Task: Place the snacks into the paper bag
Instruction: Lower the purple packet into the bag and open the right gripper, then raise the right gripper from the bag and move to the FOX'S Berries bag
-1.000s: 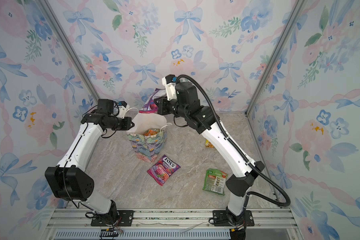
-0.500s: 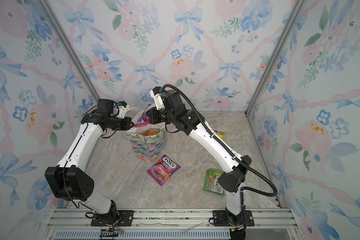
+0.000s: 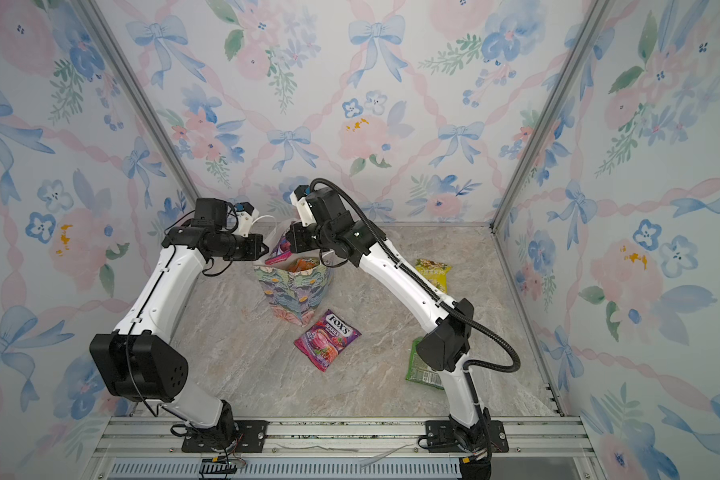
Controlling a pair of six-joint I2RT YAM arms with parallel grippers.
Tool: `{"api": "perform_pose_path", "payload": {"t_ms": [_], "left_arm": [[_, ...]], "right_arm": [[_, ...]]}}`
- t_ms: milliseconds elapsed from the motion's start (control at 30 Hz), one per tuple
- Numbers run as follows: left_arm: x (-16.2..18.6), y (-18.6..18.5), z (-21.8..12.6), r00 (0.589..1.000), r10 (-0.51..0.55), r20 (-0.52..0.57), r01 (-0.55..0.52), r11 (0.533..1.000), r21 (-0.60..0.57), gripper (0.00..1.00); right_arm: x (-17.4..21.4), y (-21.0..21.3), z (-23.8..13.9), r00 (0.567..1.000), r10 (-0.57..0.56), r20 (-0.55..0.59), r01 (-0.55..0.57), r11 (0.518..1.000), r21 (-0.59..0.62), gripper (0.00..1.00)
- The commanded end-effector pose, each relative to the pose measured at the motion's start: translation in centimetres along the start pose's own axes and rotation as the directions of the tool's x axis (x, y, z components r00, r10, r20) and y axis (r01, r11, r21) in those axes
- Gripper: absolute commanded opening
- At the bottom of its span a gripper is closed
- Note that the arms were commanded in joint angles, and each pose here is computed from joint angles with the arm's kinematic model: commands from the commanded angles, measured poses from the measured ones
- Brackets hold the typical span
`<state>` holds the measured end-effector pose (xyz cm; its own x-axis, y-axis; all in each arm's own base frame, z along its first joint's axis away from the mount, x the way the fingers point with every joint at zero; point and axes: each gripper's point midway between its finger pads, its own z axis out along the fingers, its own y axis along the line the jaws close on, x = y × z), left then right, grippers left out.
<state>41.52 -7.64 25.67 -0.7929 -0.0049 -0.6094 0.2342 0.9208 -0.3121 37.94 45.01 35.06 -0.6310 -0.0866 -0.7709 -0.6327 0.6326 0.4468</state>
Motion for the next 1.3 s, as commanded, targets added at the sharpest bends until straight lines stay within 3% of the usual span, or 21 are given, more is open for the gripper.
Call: {"api": "perform_pose_path", "payload": {"t_ms": [0, 1000, 1067, 1133, 1200, 1267], "left_arm": [[0.7, 0.1, -0.6, 1.0, -0.002, -0.013, 0.002, 1.0, 0.0, 0.0], [0.7, 0.5, -0.5, 1.0, -0.011, -0.014, 0.011, 1.0, -0.004, 0.0], [0.7, 0.5, -0.5, 1.0, -0.011, -0.014, 0.011, 1.0, -0.003, 0.0], [0.7, 0.5, -0.5, 1.0, -0.011, -0.013, 0.011, 1.0, -0.004, 0.0], [0.7, 0.4, -0.6, 1.0, -0.009, -0.011, 0.008, 1.0, -0.003, 0.0], [0.7, 0.4, -0.7, 1.0, -0.009, -0.01, 0.009, 1.0, -0.003, 0.0]], "right_arm": [[-2.0, 0.6, -0.7, 0.999, 0.005, 0.049, -0.004, 1.0, -0.031, 0.0], [1.0, -1.1, 1.9, 0.999, 0.017, -0.032, -0.018, 0.999, -0.03, 0.0], [0.8, -0.6, 1.5, 0.999, 0.013, -0.031, -0.014, 0.999, -0.046, 0.21], [0.2, -0.2, 0.6, 1.0, -0.003, -0.011, 0.003, 0.999, -0.043, 0.54], [-0.3, 0.2, -0.2, 1.0, -0.021, 0.01, 0.021, 0.999, -0.034, 0.7], [-1.0, 0.7, -1.4, 0.999, -0.034, 0.035, 0.035, 0.999, -0.028, 0.79]]}}
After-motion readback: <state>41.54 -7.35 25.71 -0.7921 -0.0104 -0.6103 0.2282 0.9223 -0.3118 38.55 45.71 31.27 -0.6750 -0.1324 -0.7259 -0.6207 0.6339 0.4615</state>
